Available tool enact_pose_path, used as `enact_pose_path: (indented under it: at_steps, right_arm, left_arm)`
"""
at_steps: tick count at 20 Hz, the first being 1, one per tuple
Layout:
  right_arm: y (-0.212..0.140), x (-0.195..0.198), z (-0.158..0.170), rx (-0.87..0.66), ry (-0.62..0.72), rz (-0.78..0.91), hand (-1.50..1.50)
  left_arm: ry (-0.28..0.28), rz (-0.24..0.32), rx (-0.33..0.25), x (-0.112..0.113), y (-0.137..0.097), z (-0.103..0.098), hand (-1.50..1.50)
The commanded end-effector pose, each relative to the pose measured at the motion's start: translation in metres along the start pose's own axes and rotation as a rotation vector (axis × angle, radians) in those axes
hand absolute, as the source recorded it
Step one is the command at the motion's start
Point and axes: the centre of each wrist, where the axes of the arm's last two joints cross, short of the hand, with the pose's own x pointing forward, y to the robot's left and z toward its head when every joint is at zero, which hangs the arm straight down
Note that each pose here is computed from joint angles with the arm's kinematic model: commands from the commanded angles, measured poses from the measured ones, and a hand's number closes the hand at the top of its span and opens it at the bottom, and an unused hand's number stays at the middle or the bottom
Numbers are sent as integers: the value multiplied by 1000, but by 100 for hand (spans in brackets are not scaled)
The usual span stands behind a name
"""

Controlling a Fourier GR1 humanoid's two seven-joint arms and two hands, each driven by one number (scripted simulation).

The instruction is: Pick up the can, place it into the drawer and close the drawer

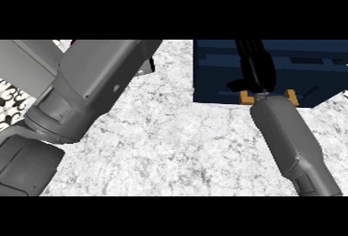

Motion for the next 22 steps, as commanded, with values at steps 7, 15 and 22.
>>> enact_pose_path:
  at_steps: [7,15,22]
  right_arm:
    - [-13,15,-57,-97,14,43,-150]
    - [-37,25,-87,-133,8,65,-150]
    - [-48,31,-98,-164,-6,-105,-150]
  left_arm:
    - [7,-3,-20,0,25,2,-150]
    - [25,-16,-36,-6,54,3,-150]
    - [24,-8,-28,-4,68,7,-150]
